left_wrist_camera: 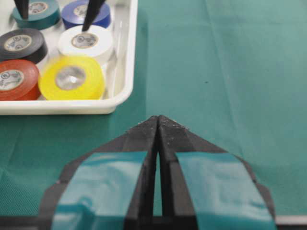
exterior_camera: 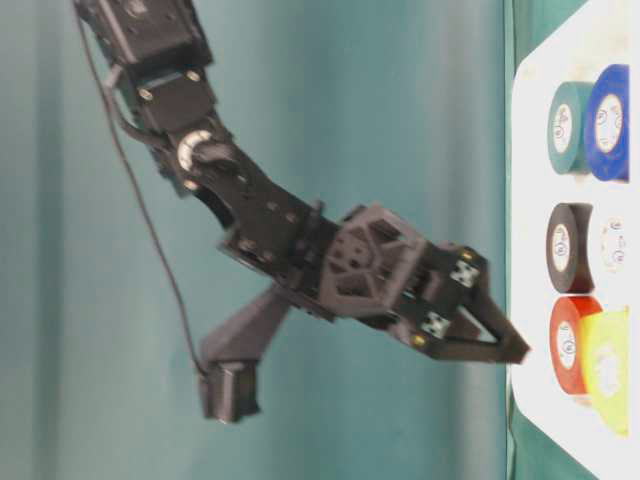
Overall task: Put the tape into the white case with the right arm.
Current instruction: 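Lift the yellow tape and place it in the tray's lower left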
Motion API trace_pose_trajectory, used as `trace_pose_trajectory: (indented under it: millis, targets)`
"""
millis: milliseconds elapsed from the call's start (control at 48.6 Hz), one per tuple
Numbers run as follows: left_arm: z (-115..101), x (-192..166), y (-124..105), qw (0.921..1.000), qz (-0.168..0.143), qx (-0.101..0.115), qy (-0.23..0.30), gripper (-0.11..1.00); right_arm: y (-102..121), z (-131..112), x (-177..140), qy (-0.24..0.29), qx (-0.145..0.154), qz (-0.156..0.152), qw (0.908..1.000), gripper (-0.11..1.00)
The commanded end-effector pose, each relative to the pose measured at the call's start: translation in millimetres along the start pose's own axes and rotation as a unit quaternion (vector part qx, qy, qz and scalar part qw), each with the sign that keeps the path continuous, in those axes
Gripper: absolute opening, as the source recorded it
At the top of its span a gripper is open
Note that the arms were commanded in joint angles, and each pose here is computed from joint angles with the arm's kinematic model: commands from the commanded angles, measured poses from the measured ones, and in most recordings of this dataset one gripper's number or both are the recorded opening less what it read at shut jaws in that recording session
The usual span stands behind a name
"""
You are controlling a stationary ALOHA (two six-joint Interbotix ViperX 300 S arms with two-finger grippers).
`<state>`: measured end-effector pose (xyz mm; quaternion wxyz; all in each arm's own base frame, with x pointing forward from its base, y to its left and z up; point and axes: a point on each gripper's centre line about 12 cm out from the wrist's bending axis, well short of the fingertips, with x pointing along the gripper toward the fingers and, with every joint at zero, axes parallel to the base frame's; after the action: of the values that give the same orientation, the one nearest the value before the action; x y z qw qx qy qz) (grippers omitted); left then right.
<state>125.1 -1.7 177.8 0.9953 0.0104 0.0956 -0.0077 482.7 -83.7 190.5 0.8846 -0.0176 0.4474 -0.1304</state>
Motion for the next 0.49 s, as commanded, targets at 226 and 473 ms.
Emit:
trace_pose_trajectory:
  millis: [226, 473]
  targets:
    - [5, 0, 0, 1.0, 0.0, 0.001, -0.007, 0.0, -3, -17, -56, 0.003, 0.003, -0.002, 1.0, 0.82]
    - [5, 0, 0, 1.0, 0.001, 0.001, -0.007, 0.0, 3, -61, -90, 0.014, -0.002, 0.013, 0.9998, 0.82]
